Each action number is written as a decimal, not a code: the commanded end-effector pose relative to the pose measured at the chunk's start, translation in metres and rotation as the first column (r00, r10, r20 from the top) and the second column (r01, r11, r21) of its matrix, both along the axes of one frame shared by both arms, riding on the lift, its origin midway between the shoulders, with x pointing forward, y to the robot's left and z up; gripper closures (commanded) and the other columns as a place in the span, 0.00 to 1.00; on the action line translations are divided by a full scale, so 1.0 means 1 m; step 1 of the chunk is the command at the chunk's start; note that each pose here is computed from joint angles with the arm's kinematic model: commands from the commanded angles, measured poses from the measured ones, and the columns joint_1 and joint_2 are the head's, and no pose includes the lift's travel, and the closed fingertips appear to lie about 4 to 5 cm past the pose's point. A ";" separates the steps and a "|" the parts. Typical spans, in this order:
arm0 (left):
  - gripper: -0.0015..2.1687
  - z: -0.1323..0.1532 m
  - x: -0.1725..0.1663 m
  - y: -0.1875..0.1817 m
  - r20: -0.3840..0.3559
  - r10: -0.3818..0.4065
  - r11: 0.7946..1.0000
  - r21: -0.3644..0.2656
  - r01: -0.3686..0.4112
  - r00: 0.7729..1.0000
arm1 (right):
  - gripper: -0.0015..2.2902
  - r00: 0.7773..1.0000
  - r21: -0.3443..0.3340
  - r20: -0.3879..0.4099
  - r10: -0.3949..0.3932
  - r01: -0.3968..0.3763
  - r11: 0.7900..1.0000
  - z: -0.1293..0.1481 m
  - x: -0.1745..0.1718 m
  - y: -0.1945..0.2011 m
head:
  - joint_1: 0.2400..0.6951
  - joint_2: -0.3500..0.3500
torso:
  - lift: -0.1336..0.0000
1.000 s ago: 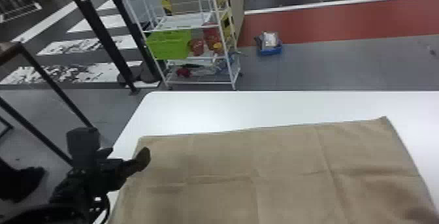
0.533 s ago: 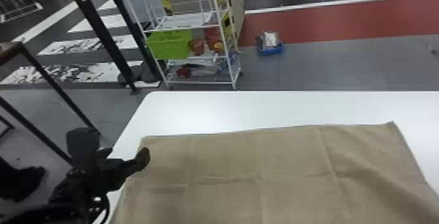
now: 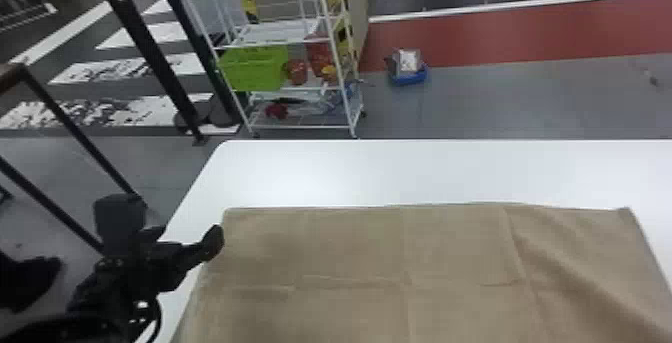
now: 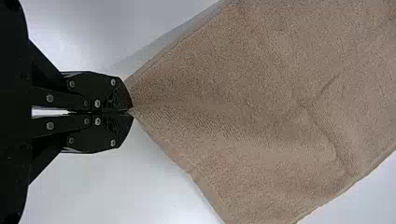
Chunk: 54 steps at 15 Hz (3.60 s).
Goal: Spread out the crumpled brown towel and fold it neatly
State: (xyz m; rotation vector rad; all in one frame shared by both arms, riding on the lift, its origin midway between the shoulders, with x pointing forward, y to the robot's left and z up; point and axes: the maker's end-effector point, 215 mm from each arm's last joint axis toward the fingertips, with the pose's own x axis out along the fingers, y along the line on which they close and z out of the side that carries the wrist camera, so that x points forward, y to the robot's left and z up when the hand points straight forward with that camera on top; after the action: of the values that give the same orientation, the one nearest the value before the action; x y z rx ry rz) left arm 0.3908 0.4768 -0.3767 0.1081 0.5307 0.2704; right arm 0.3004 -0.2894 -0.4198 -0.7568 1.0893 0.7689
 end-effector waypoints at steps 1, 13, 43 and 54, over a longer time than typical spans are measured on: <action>0.03 -0.001 0.001 -0.001 -0.001 -0.002 1.000 -0.001 0.002 1.000 | 0.49 0.999 -0.009 -0.020 0.030 -0.030 1.000 -0.005 -0.013 0.003 | 1.00 0.94 | 0.08; 0.03 -0.003 0.000 0.001 -0.007 -0.001 1.000 0.001 0.001 1.000 | 0.49 0.993 -0.066 -0.066 0.095 -0.099 0.993 -0.007 -0.061 0.001 | 1.00 0.99 | 0.08; 0.10 0.023 0.080 -0.019 -0.177 -0.648 0.748 0.037 0.663 0.741 | 0.01 0.885 0.536 -0.127 -0.448 0.441 0.720 0.013 0.071 -0.055 | 1.00 0.70 | 0.08; 0.12 -0.029 0.117 -0.068 -0.473 -0.742 0.551 -0.028 0.834 0.475 | 0.01 0.890 0.518 -0.142 -0.433 0.440 0.734 0.000 0.066 -0.054 | 1.00 0.61 | 0.08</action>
State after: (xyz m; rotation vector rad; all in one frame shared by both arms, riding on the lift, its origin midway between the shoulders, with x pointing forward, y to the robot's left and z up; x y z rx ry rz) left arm 0.5050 0.4042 -0.3961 0.5929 0.7984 -0.6784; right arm 0.3665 -0.3412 -0.4181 0.0026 0.9400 0.6228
